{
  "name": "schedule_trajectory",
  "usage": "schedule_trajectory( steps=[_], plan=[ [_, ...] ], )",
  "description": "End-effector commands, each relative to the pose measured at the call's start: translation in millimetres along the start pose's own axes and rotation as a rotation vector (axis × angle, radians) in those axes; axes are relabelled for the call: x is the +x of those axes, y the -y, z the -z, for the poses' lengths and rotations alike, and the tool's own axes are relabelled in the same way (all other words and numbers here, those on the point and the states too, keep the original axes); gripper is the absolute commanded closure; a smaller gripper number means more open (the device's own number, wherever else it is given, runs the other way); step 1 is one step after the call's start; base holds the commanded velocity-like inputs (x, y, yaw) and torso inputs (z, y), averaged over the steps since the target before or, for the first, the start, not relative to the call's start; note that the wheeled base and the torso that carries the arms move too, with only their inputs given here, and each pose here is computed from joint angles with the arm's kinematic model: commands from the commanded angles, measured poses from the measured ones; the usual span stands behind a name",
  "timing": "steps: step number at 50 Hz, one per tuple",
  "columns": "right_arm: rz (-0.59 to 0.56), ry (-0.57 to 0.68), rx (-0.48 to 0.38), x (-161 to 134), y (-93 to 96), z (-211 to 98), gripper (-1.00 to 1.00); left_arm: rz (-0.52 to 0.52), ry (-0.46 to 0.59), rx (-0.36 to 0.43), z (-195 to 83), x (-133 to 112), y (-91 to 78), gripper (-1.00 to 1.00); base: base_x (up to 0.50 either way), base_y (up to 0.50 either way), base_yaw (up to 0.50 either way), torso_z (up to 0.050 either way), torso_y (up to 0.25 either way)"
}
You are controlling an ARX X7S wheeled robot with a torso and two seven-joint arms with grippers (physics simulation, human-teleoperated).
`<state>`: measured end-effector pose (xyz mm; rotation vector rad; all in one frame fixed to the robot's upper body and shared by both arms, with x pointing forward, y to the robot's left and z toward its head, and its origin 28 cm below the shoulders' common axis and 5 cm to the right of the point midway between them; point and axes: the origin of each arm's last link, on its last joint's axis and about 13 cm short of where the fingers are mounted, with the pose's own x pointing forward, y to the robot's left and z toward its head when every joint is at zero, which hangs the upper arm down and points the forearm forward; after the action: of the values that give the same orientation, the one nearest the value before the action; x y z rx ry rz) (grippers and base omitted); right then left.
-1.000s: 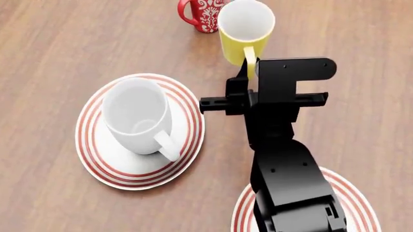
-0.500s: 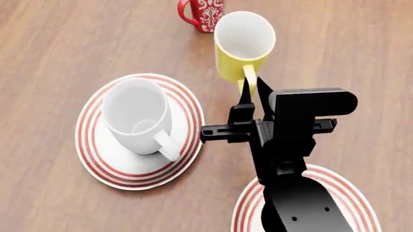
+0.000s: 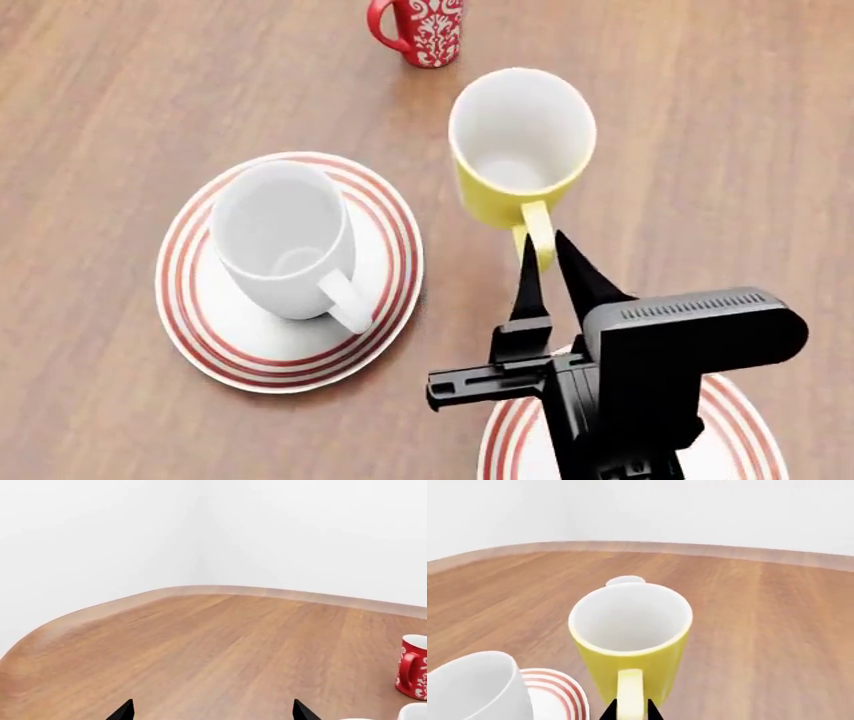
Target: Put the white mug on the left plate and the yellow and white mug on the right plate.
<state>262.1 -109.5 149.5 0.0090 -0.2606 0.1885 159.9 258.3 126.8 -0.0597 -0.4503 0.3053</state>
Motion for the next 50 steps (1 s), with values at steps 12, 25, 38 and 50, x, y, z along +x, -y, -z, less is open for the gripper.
schedule_trajectory(
  steps=[12, 25, 38, 50],
  plan=[
    [0.029, 0.035, -0.070, -85.0, 5.2, -15.2, 1.00, 0.012, -0.002, -0.012, -3.2, -7.9, -0.8, -1.00, 0.00, 0.00, 0.00, 0.000, 0.000],
    [0.051, 0.009, -0.095, -128.2, 8.6, -11.7, 1.00, 0.011, -0.001, -0.014, -2.7, -8.2, -1.2, -1.00, 0.00, 0.00, 0.00, 0.000, 0.000],
    [0.092, -0.009, -0.073, -164.2, 14.6, -2.8, 1.00, 0.016, -0.008, -0.009, 0.5, -10.7, -1.1, -1.00, 0.00, 0.00, 0.00, 0.000, 0.001],
    [0.115, -0.051, -0.043, -189.7, 16.5, 17.6, 1.00, 0.014, -0.016, -0.006, 4.5, -14.3, -2.3, -1.00, 0.00, 0.00, 0.00, 0.000, 0.000]
  ],
)
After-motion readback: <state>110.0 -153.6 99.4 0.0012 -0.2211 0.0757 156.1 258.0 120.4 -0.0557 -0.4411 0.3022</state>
